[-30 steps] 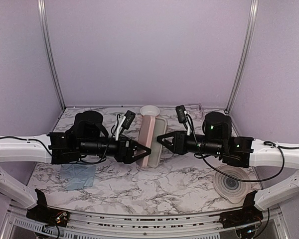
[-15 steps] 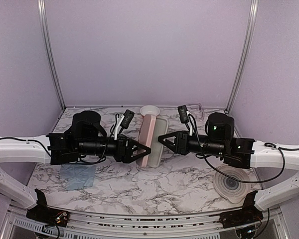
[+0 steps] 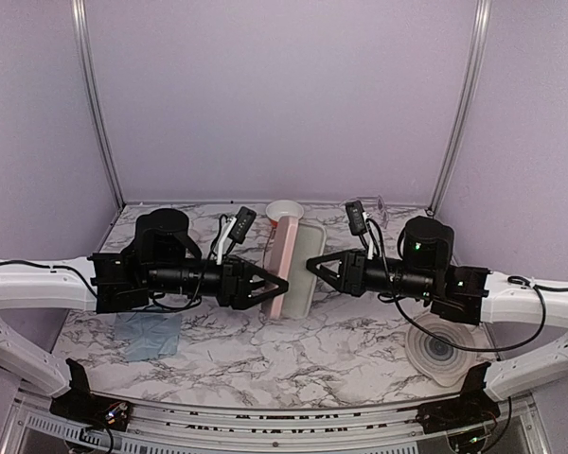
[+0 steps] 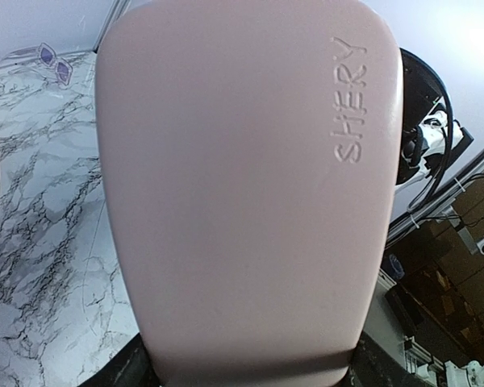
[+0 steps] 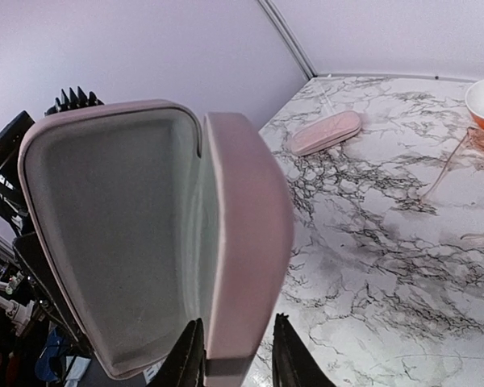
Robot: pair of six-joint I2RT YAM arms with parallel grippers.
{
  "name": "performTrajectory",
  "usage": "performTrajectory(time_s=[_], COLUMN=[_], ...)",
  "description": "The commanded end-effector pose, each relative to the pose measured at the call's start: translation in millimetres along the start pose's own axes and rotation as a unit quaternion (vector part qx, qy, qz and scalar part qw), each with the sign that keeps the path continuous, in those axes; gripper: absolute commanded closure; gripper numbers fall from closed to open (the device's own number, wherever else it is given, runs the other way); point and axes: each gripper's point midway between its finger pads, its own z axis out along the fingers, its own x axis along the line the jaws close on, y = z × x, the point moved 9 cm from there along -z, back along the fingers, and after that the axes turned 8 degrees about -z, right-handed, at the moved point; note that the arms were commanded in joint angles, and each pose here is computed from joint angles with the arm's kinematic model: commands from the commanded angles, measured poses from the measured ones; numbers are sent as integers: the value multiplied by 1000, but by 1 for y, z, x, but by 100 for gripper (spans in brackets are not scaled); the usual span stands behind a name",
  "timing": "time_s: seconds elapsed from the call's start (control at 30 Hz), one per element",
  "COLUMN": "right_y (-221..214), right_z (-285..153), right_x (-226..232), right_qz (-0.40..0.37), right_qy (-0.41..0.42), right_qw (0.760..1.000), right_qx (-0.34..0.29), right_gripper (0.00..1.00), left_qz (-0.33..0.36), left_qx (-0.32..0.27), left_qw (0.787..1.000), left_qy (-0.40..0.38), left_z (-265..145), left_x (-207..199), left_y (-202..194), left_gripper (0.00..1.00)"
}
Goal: Organize the sunglasses
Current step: Open the sunglasses case.
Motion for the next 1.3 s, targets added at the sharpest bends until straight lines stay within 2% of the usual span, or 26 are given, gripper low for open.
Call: performTrajectory(time_s=[0.0,0.27,0.33,0.43,0.53,0.73,0.9,0.97,1.17,1.27], right_y=[-4,4,4,6,8,9,10,10,5,2], right_z=[-4,-8,-9,-10,-10,-13,-18,-20,-29,-34], right_x=[-11,-7,-6,-3,2,9,12,10,-4,-12], right_qz=[2,1,1,-3,-7,-9,-8,-7,7,15], right_qy=[-30,-22,-16,-2,19,62,77,66,0,-3], right_qw=[1000,1000,1000,1000,1000,998,997,997,999,999], right_qx=[7,-6,-8,-8,-8,-16,-29,-32,-38,-44], right_gripper=[72,71,63,38,24,27,40,41,26,26], left_qz=[38,31,29,29,31,31,32,31,29,30], left_qx=[-57,-62,-65,-74,-84,-94,-101,-102,-106,-101], left_qw=[993,992,993,994,995,995,994,994,993,992], left_qy=[-98,-102,-92,-74,-54,-33,-30,-35,-46,-62], left_z=[-16,-17,-17,-16,-12,-5,-2,-1,-6,-9], left_x=[-36,-37,-33,-28,-22,-16,-17,-19,-23,-28], left_y=[24,25,23,21,22,26,31,31,33,34], left_gripper=[61,61,61,61,61,61,61,61,61,61])
